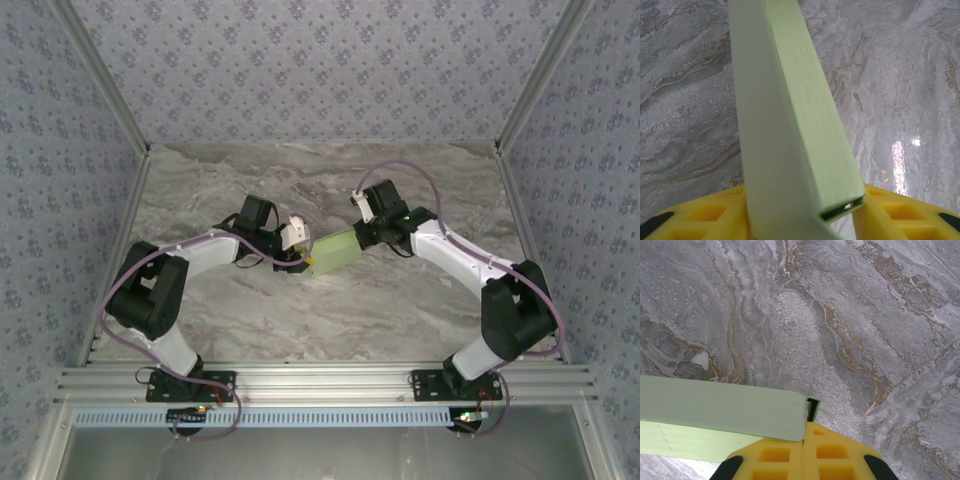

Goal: Fold the paper box

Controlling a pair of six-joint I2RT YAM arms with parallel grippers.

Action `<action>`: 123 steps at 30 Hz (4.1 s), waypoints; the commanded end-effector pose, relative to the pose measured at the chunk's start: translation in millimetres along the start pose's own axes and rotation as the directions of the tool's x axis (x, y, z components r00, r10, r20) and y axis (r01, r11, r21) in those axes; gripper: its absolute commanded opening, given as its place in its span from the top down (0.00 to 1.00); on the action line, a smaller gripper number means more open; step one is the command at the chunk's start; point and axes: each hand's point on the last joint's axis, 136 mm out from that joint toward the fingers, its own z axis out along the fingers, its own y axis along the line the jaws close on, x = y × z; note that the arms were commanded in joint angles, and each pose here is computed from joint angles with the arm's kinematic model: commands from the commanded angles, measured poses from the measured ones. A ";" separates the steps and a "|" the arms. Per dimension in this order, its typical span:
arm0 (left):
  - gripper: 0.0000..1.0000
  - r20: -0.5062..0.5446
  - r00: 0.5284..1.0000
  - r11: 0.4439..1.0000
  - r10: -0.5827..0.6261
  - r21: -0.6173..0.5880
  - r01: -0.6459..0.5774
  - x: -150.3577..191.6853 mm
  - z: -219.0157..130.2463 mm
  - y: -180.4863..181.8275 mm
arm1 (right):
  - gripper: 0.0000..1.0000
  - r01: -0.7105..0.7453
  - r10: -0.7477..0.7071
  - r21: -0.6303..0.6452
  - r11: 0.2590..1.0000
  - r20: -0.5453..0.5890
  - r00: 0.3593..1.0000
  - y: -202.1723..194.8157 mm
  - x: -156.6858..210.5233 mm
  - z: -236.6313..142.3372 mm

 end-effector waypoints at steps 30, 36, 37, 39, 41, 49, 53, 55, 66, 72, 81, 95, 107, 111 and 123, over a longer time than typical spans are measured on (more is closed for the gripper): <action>0.47 0.063 0.943 0.786 -0.327 -0.536 0.308 -27.6 -42.1 9.3 | 0.96 0.016 -0.007 0.061 0.998 -0.135 0.991 8.7 28.6 -2.0; 0.61 0.069 0.927 0.762 -0.369 -0.549 0.344 -29.7 -39.6 9.2 | 0.96 0.018 -0.009 0.064 0.998 -0.137 0.991 8.9 29.4 -1.8; 0.62 0.071 0.928 0.764 -0.365 -0.547 0.342 -31.7 -39.4 8.2 | 0.96 0.019 -0.010 0.063 0.998 -0.137 0.990 9.1 29.4 -1.8; 0.63 0.070 0.931 0.768 -0.359 -0.544 0.337 -34.2 -38.0 7.5 | 0.96 0.019 -0.010 0.065 0.998 -0.136 0.991 8.8 29.1 -2.1; 0.63 0.061 0.932 0.771 -0.358 -0.544 0.332 -34.5 -36.3 7.4 | 0.96 0.018 -0.010 0.063 0.998 -0.136 0.991 9.1 29.3 -1.7; 0.84 0.038 0.934 0.769 -0.354 -0.557 0.314 -38.1 -36.8 10.6 | 0.96 0.020 -0.010 0.064 0.998 -0.144 0.990 8.9 31.2 0.2; 0.87 0.020 0.928 0.768 -0.371 -0.556 0.319 -32.4 -33.4 10.6 | 0.96 0.018 -0.009 0.062 0.998 -0.141 0.990 9.4 30.5 0.0; 0.87 0.020 0.926 0.766 -0.377 -0.555 0.324 -31.1 -32.9 10.4 | 0.96 0.018 -0.009 0.061 0.998 -0.144 0.990 9.8 31.2 0.8; 1.00 0.071 0.874 0.680 -0.481 -0.599 0.423 -30.6 -34.6 18.6 | 0.97 -0.018 0.026 0.059 0.998 -0.133 0.991 13.4 33.0 2.9; 0.85 0.057 0.860 0.674 -0.507 -0.596 0.437 -30.0 -34.0 17.5 | 0.97 -0.017 0.026 0.064 0.998 -0.131 0.991 12.4 32.7 2.3; 0.70 0.034 0.865 0.705 -0.500 -0.564 0.430 -30.9 -40.6 4.1 | 0.97 -0.017 0.026 0.066 0.998 -0.131 0.991 10.8 32.2 3.1; 1.00 0.060 0.846 0.663 -0.529 -0.594 0.456 -32.1 -46.3 10.0 | 0.97 -0.024 0.033 0.068 0.997 -0.132 0.991 12.6 34.4 4.1; 1.00 0.264 0.679 0.439 -0.685 -0.594 0.674 -39.7 -53.0 23.7 | 0.97 -0.044 0.053 0.080 0.996 -0.117 0.992 16.0 41.0 1.7; 1.00 0.298 0.625 0.390 -0.721 -0.571 0.722 -34.8 -50.5 21.6 | 0.97 -0.046 0.055 0.089 0.995 -0.104 0.993 16.8 43.3 1.2; 1.00 0.380 0.501 0.261 -0.778 -0.531 0.806 -30.3 -57.7 20.4 | 0.97 -0.021 0.033 0.128 0.992 -0.089 0.995 19.2 47.0 1.9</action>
